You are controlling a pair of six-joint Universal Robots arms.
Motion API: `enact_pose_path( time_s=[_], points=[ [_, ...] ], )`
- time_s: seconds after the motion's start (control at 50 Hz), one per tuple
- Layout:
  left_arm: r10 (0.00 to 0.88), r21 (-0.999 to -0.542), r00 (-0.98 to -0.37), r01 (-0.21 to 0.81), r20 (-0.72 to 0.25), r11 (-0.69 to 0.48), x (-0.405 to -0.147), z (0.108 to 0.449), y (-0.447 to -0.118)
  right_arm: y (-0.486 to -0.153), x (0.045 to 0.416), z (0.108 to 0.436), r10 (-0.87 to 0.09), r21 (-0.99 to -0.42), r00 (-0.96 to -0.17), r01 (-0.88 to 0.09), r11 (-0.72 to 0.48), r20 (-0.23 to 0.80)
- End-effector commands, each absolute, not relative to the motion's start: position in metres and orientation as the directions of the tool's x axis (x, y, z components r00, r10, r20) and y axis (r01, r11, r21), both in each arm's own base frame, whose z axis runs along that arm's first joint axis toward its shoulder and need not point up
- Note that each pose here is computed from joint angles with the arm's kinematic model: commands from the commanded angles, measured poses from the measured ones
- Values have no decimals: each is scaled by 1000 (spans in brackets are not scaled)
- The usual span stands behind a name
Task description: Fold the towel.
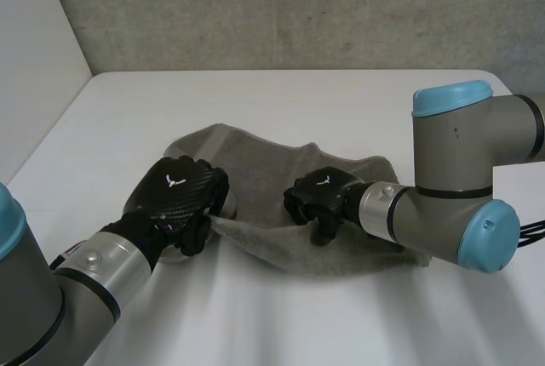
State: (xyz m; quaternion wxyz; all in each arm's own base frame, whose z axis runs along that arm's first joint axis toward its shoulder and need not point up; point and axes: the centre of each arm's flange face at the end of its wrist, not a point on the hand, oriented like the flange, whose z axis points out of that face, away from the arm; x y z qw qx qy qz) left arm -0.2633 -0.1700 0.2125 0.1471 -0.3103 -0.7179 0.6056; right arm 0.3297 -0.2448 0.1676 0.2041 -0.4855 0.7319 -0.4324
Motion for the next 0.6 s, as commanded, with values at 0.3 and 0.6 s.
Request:
enact_pose_path(
  time_s=[0.3, 0.6],
  points=[
    [604, -960, -781, 265, -161, 87, -261, 211, -182, -248, 335, 165, -883, -846, -432, -527, 84, 182],
    [599, -962, -784, 262, -162, 83, -260, 213, -184, -248, 336, 145, -892, -828, -421, -551, 108, 163]
  ],
)
